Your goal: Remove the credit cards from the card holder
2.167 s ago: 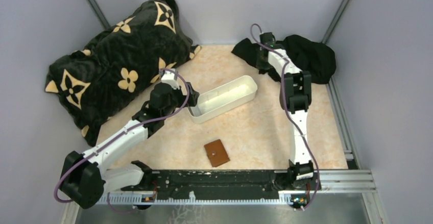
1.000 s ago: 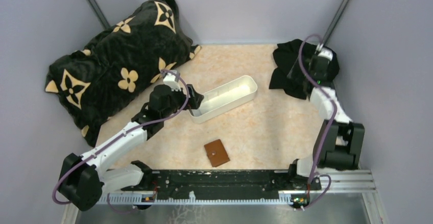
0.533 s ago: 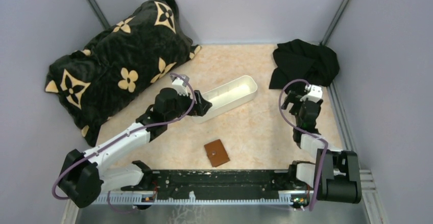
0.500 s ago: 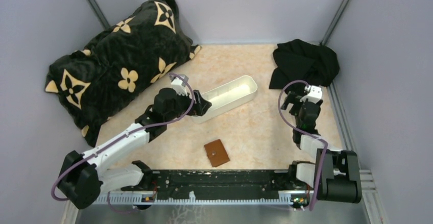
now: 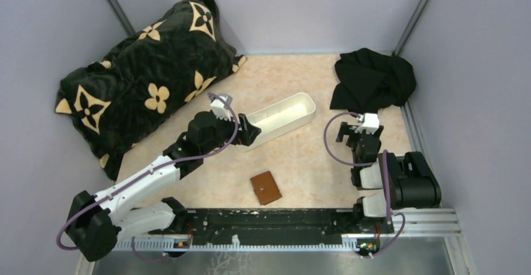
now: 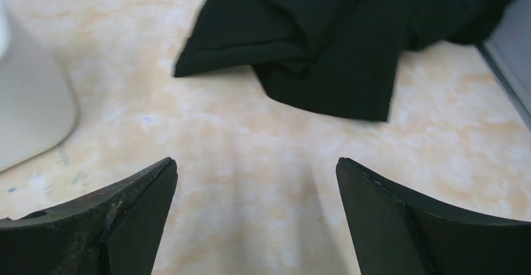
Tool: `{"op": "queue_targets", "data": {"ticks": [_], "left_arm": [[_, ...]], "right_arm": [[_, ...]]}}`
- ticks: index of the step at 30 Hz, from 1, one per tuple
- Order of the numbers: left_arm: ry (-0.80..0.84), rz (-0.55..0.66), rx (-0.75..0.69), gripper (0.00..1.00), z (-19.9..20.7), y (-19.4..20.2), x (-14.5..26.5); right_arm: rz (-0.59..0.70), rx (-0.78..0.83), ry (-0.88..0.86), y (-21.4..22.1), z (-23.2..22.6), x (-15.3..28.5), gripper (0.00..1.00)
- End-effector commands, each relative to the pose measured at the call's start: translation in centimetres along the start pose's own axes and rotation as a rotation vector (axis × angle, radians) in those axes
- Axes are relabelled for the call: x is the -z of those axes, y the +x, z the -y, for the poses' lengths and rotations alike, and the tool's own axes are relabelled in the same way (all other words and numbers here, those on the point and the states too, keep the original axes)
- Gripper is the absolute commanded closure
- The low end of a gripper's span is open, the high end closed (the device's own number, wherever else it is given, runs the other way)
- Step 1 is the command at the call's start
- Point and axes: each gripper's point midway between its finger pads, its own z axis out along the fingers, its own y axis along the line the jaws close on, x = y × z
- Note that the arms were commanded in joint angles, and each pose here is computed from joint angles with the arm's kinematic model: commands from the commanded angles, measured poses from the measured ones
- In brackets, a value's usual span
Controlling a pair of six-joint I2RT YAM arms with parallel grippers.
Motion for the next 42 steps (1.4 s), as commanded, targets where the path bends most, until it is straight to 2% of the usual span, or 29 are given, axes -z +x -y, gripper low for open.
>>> {"op": "queue_targets", "data": {"ticks": [1,20,30,36,42], "left_arm": [[0.001,0.033,-0.024,0.0,0.4,-0.9,0.1],[-0.095,0.022,-0.072,0.0,-2.0,0.5,0.4],[-0.125,0.042,-0.085,0.0,-2.1,-1.0,1.0],[-0.189,0.065,-0.089,0.0,-3.5,-0.9,1.6],[-0.174,0.057,-0.089,0.0,-3.3,-0.7,1.2]], "right_arm": [[0.218,0.104,-0.119,-5.5,-3.3,-0.4,0.01],[0.165,0.086,-0.092,-4.9,-3.0,-1.3,0.01],[0.166,0.086,-0.092,-5.0,-3.0,-1.3,0.01],[0.167,0.086,-0.093,-5.0,-3.0,-1.3,0.01],[0.167,0.085,-0.092,-5.0,-3.0,-1.3,0.01]]}}
